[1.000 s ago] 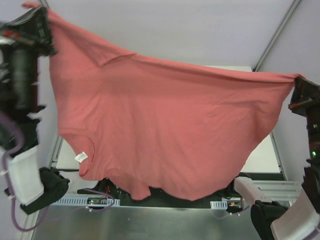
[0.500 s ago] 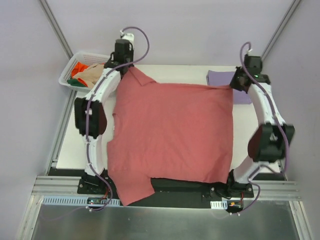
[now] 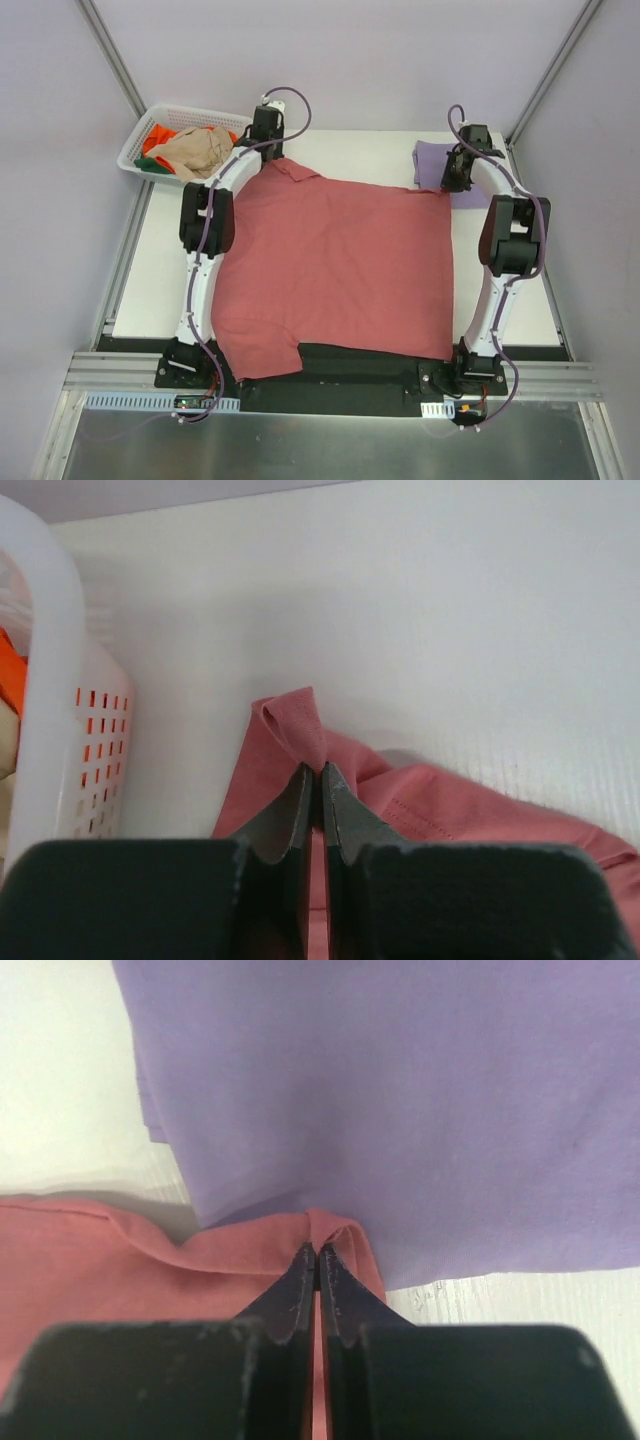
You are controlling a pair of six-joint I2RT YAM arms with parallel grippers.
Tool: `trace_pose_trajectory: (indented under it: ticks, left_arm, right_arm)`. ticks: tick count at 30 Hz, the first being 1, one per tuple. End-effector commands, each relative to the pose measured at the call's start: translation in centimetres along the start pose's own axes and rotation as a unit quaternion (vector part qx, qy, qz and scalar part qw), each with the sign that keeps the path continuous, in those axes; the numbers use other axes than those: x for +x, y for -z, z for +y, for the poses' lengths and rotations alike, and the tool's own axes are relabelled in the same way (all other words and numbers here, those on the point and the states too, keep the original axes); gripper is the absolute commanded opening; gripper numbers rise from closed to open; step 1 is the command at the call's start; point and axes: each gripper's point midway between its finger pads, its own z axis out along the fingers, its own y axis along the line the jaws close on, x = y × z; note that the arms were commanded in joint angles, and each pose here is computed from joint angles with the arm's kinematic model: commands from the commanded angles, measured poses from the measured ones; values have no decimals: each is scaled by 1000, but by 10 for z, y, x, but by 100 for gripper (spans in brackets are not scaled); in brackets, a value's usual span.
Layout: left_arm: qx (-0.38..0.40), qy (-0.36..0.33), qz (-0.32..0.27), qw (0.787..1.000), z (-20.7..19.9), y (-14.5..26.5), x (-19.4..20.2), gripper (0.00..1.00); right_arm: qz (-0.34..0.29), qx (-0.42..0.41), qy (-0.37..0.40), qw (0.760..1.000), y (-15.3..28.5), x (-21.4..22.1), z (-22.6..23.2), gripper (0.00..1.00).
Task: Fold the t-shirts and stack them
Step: Flatten out the tshirt, then fold the flattened tshirt in 1/3 of the way
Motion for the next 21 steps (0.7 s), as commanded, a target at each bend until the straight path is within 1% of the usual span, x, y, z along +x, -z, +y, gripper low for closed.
trace_pose_trajectory:
  ticks: [1,5,8,15,18,21]
  left_arm:
    - [4,43,-74,996,0,44,-68,0]
    - [7,64,-73,995,1,72,-70,0]
    - [9,81,-57,995,2,91,-57,0]
    - [5,129,-6,992,6,143,-16,0]
    - [23,148,24,988,0,163,8,0]
    - [30,169,39,984,-3,186,24,0]
  right_arm:
    - [-70,-25,14,997,46,-44,10,0]
    - [-72,-35,9,997,62,-39,12,0]
    - [-66,-34,7,997,71,-27,11,0]
    - [-49,-35,9,998,88,1,7,0]
    - [-48,-35,15,998,97,11,4,0]
    - [-49,-40,20,998,105,25,3,0]
